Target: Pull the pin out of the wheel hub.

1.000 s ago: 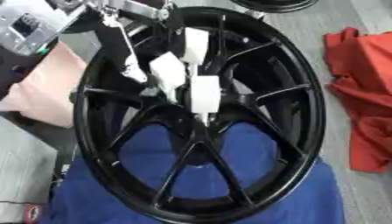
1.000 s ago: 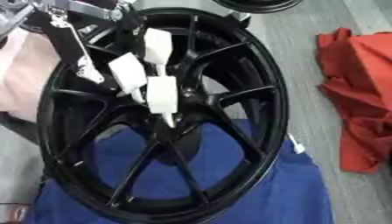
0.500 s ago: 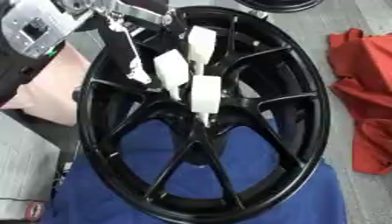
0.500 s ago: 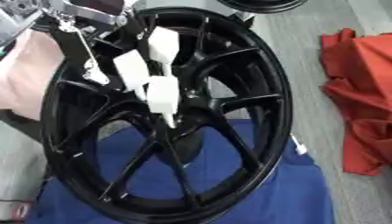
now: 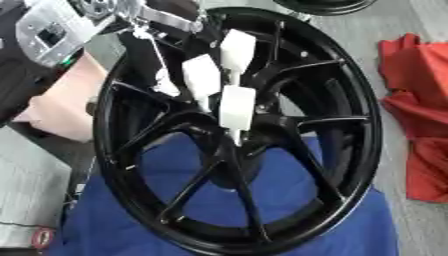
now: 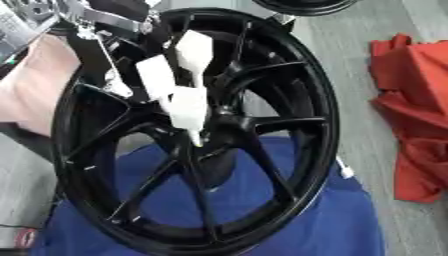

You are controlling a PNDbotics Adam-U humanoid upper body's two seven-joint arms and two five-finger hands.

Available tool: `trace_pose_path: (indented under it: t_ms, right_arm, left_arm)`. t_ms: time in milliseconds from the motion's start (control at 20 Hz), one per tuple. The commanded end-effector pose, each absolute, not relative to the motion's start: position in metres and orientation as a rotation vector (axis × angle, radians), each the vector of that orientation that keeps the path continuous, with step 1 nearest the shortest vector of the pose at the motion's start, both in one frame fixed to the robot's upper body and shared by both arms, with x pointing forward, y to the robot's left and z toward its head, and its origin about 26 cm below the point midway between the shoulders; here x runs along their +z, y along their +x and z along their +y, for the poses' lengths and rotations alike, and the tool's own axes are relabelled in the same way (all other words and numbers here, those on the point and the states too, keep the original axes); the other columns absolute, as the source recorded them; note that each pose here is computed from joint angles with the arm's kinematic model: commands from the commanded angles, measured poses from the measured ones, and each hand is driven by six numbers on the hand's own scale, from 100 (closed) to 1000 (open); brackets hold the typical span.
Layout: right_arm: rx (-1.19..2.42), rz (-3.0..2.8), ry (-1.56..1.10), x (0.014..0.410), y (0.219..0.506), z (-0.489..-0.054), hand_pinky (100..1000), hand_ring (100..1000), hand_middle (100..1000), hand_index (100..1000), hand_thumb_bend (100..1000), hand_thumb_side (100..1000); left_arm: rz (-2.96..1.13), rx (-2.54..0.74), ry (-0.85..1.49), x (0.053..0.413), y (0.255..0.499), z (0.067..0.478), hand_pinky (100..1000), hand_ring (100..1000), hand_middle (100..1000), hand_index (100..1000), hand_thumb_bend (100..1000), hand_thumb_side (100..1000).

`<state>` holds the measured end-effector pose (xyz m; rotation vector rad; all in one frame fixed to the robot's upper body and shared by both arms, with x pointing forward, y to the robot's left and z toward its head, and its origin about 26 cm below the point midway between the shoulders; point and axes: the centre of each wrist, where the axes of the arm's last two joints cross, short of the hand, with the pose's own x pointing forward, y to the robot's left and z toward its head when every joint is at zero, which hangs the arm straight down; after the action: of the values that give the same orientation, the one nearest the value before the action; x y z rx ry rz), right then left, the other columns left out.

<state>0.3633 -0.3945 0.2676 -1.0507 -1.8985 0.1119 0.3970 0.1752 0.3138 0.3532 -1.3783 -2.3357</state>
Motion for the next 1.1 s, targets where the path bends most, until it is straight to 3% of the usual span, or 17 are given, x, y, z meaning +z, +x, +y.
trace_pose_path:
  t_ms: [50, 300, 600, 800, 1100]
  right_arm:
    - [0.093, -1.923, -1.077, 0.281, 0.360, -0.400, 809, 661, 710, 745, 100, 819]
    - [0.087, -1.920, -1.078, 0.280, 0.360, -0.400, 809, 661, 711, 745, 100, 820]
    - [0.082, -1.920, -1.078, 0.279, 0.360, -0.400, 809, 662, 711, 745, 100, 821]
    - [0.080, -1.919, -1.078, 0.279, 0.360, -0.400, 809, 662, 711, 745, 100, 821]
    - [0.073, -1.919, -1.086, 0.279, 0.359, -0.401, 809, 662, 711, 745, 100, 821]
  left_arm:
    - [-1.385, -2.354, 0.365, 0.323, 0.396, 0.177, 601, 529, 559, 695, 337, 225]
    - [-1.404, -2.326, 0.358, 0.326, 0.395, 0.178, 571, 495, 499, 649, 222, 213]
    - [-1.405, -2.304, 0.378, 0.329, 0.395, 0.181, 545, 469, 460, 617, 197, 211]
    - [-1.420, -2.282, 0.382, 0.333, 0.396, 0.183, 519, 426, 374, 550, 132, 206]
    - [-1.467, -2.229, 0.384, 0.345, 0.393, 0.190, 514, 396, 321, 490, 157, 146]
